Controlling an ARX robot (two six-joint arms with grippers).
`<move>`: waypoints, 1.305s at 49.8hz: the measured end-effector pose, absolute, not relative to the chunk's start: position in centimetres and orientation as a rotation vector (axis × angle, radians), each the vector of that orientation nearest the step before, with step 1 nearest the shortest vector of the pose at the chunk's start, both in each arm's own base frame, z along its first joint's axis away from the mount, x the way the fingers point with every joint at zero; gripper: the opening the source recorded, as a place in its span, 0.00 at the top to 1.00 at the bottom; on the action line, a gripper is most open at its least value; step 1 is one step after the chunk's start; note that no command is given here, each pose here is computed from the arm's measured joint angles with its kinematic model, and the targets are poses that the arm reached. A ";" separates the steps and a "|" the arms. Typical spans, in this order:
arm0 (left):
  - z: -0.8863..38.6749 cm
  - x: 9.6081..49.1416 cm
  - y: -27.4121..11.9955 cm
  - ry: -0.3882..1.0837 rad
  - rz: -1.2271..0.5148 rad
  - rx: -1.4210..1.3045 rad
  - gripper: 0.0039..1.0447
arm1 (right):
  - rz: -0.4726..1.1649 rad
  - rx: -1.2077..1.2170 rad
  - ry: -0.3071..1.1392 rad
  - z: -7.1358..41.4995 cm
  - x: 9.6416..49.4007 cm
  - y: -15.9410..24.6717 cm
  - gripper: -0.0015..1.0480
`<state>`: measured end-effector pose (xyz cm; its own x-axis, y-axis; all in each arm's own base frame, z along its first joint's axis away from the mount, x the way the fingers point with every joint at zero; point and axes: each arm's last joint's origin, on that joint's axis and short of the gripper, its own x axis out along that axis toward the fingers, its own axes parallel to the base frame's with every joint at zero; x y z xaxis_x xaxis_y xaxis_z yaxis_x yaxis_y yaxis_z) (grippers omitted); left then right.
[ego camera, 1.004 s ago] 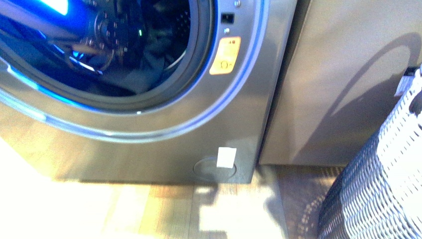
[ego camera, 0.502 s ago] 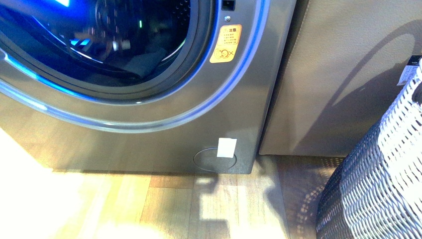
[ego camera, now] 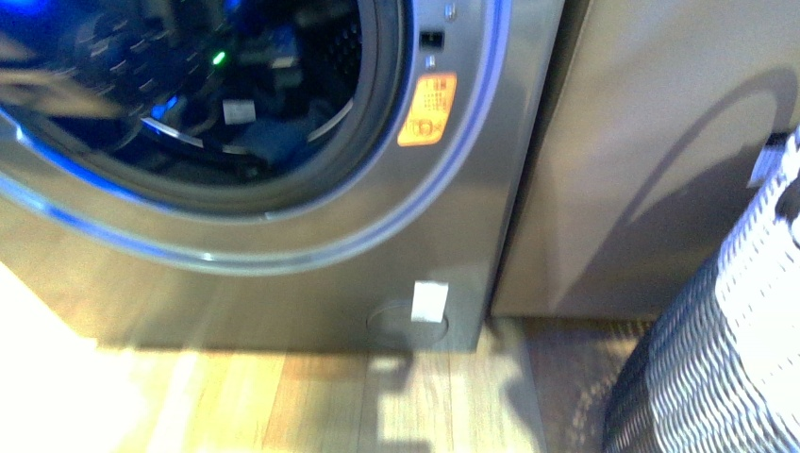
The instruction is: Put clothes into washing machine
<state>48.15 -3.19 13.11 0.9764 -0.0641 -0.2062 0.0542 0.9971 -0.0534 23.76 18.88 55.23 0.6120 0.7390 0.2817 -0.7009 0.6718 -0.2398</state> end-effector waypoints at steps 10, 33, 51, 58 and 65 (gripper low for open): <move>13.5 43.4 -2.9 0.208 -0.094 -0.049 0.06 | 0.832 -0.109 -0.375 55.2 23.8 18.9 0.07; 19.0 34.1 -2.4 0.135 -0.171 -0.013 0.06 | 0.832 -0.109 -0.375 55.2 23.8 18.9 0.07; 24.0 26.5 -1.0 -0.017 -0.036 -0.004 0.22 | 0.833 -0.110 -0.375 55.2 23.8 18.9 0.07; 21.4 23.3 0.0 0.012 0.000 -0.003 0.53 | 0.833 -0.109 -0.375 55.2 23.7 18.9 0.07; 20.1 21.2 0.0 0.021 0.000 -0.003 0.77 | 0.833 -0.109 -0.375 55.2 23.7 18.9 0.07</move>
